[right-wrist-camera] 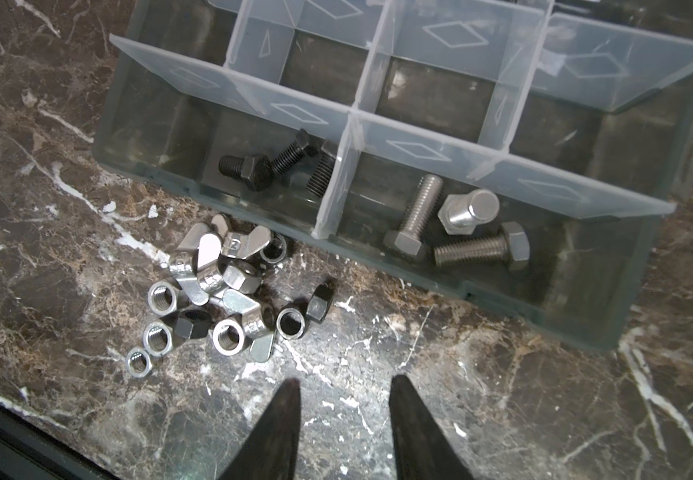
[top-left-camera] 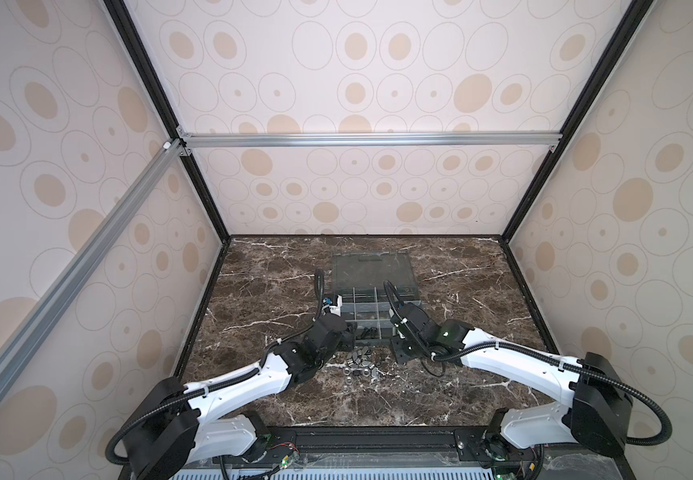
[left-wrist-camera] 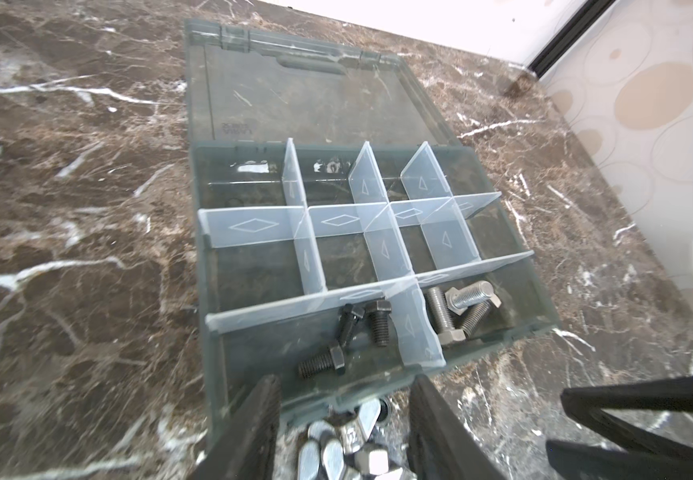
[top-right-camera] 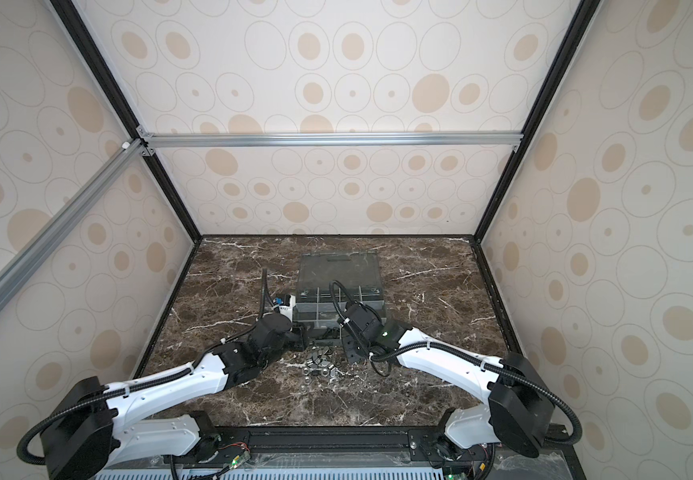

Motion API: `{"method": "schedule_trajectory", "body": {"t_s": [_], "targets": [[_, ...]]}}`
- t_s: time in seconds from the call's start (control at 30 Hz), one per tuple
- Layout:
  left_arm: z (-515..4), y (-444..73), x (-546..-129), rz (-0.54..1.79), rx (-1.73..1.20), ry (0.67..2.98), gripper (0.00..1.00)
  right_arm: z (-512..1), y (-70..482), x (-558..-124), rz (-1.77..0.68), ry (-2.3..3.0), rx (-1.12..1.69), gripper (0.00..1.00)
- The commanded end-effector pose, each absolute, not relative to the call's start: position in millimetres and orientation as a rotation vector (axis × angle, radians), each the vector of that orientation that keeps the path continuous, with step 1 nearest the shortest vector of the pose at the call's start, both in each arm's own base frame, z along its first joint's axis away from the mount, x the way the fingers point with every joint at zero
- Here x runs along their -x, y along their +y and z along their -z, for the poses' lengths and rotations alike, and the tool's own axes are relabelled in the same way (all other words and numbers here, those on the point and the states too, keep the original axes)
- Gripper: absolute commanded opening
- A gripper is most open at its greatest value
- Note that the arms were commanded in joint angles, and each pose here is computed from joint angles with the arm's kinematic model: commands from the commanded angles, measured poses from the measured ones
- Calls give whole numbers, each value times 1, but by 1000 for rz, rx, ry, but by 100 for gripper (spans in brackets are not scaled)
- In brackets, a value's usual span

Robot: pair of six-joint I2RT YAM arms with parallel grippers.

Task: Sort the screws and nuts into containers
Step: 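Withdraw the left gripper from the box back beside the pile, then lower the right gripper onto the pile toward a black nut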

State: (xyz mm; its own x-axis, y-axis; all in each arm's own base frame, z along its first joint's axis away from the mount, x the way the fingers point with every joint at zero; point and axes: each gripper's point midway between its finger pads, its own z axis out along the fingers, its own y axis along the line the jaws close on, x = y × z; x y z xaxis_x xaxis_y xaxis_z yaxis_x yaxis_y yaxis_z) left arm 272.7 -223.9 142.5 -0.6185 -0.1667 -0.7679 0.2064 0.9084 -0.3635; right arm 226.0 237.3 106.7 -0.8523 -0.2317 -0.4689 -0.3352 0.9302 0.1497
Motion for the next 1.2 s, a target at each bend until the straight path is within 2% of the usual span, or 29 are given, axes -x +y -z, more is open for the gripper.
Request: {"method": "schedule_trajectory", "body": {"t_s": [0.0,0.43,0.93,1.17], "targets": [[-148,-210,-269,569,64,2131,51,-106,225,-212,-311,2668,355,39],[-140,-181,-243,605,135,2134,51,-104,229,-189,-360,2665,388,39],[-140,-135,-218,616,304,2079,51,-86,274,-177,-362,2687,623,39],[-135,-133,-215,621,314,2089,51,-79,294,-182,-371,2690,692,39]]}}
